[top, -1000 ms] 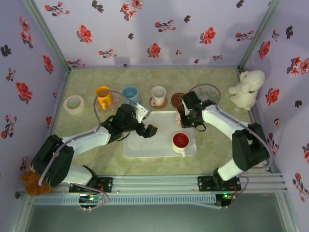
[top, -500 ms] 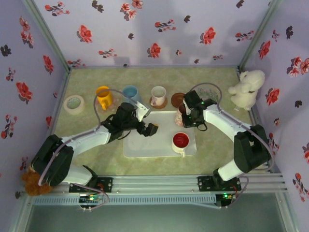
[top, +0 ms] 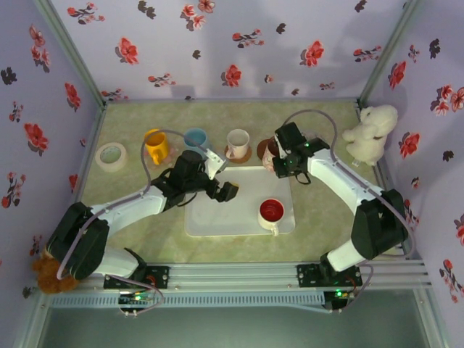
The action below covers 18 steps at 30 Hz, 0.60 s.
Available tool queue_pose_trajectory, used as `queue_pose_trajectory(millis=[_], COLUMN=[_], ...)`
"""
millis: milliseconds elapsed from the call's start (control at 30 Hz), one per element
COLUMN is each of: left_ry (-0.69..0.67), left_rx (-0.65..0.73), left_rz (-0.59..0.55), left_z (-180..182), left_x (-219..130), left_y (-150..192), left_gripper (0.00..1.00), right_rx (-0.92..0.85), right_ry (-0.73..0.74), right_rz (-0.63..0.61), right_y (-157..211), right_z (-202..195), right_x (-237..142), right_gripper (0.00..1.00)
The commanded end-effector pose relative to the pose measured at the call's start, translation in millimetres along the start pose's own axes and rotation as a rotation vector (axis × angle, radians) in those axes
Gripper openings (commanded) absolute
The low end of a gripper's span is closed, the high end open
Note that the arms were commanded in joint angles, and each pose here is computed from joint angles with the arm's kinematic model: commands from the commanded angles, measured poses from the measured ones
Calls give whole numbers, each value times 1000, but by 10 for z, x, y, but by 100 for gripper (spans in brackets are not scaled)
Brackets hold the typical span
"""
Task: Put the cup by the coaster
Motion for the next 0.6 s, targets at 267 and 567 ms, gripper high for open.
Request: queue_pose_trajectory(millis=[267,567], left_ry=[8,4], left_rx=[99,108], left_rz=[-26,-24], left_z=[17,115], left_x=[36,156], left_y=[-199,-235], left_gripper=[99,99], right_rx=[4,9], right_ry=[48,32], right_rz=[-139,-131], right_y=[-653,-913], right_z=[-22,-48], right_x=[90,325], right_gripper=[0,0])
Point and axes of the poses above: each hand's point on the last joint's axis, 136 mm out from that joint toward the fingers, its own x axis out along the fingers, its own z axis along the line the jaws close on, y = z × x, the point moved 6 cm from there along -x, back along the fingers, and after that the axes turned 10 degrees about x, right-handed, at the moved point
